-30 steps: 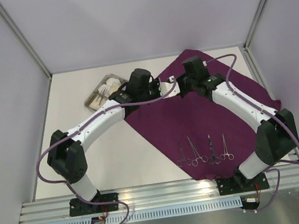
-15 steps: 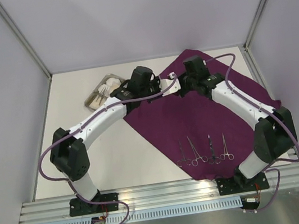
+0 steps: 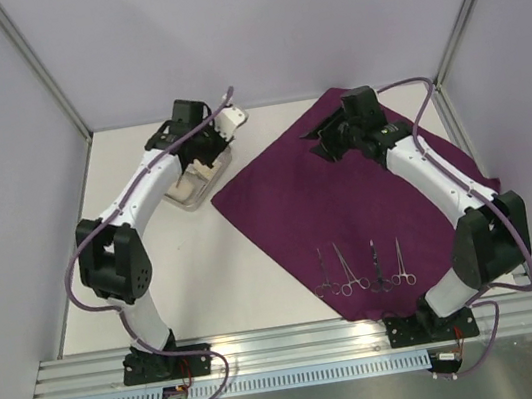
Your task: Prepare the surgical pack
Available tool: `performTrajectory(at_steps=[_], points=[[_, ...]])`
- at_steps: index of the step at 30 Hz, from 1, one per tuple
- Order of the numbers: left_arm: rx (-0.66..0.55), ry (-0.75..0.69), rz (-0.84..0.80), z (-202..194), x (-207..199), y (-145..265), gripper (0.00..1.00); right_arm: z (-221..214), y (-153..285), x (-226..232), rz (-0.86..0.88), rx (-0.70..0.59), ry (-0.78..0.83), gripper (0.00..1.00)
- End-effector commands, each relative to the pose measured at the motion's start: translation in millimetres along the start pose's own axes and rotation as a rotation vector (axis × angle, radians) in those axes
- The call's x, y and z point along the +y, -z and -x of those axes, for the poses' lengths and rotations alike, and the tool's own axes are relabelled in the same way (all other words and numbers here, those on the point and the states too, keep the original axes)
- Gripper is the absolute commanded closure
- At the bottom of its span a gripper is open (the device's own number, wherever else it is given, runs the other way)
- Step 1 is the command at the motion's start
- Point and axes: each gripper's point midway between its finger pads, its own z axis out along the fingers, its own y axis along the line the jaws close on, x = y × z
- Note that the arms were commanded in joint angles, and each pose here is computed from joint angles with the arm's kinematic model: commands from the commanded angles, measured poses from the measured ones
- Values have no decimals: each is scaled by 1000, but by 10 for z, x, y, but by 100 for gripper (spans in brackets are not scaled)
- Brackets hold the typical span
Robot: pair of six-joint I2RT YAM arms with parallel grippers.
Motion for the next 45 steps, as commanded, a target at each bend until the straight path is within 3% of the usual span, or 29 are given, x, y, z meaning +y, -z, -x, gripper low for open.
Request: performTrajectory(at_steps=[1, 8, 18, 29, 45], points=[[71, 201, 49, -445, 410, 176, 100, 104, 64, 110, 31, -43, 93, 54], [115, 368, 161, -1124, 1017, 251, 100, 202, 12, 14, -15, -87, 187, 55], [166, 414, 155, -1677, 1220, -101, 100, 166, -151, -265, -129, -53, 200, 55], [109, 419, 130, -1629, 1280, -325, 100, 173, -197, -374, -169, -53, 187, 55], [159, 445, 120, -1795, 1279, -522, 100, 177, -196, -403, -179, -56, 185, 55]])
